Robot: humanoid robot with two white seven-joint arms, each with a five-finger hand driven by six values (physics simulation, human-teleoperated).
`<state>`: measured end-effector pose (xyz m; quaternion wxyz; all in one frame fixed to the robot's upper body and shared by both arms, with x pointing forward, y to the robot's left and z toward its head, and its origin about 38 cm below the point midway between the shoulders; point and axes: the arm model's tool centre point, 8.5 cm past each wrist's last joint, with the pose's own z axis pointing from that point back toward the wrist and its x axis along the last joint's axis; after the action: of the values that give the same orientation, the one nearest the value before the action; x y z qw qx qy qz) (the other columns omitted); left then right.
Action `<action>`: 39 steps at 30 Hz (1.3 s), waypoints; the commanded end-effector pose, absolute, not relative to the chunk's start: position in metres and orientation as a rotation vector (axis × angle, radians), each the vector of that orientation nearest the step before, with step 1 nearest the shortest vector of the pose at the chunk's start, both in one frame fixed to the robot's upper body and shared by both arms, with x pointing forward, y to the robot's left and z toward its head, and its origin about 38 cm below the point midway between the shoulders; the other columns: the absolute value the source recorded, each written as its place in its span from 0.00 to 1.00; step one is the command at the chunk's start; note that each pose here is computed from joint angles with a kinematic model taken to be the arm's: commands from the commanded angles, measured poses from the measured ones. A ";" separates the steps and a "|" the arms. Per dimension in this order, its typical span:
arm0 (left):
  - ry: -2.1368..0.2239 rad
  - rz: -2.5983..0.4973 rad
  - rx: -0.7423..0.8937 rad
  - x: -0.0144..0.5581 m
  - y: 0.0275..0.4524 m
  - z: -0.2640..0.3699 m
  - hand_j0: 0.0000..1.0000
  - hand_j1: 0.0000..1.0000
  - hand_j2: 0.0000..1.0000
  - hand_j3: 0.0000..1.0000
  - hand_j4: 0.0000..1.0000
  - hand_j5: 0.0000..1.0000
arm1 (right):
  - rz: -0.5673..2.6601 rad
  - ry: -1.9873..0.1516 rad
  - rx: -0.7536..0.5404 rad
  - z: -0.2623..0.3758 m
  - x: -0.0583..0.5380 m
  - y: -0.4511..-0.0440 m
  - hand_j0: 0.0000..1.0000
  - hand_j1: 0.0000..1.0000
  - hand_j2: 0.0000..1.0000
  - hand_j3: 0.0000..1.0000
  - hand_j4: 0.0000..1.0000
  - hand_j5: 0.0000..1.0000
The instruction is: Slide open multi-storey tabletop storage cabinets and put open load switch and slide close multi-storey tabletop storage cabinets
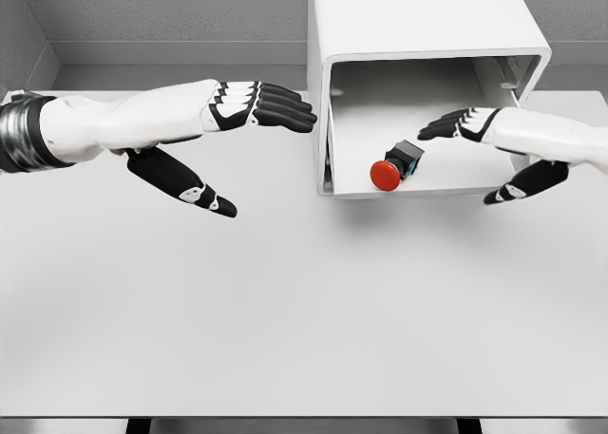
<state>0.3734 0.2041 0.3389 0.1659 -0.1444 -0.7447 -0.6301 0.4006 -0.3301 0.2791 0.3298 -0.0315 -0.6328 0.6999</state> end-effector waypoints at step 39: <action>-2.108 -1.778 -0.424 0.373 0.205 0.333 1.00 1.00 1.00 1.00 1.00 1.00 | 1.954 -1.709 -0.260 0.319 0.404 -0.318 1.00 1.00 1.00 1.00 1.00 1.00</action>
<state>0.3727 0.2050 0.3320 0.1727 -0.1472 -0.7425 -0.6302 0.4101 -0.3191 0.3067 0.2755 -0.0918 -0.6276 0.7223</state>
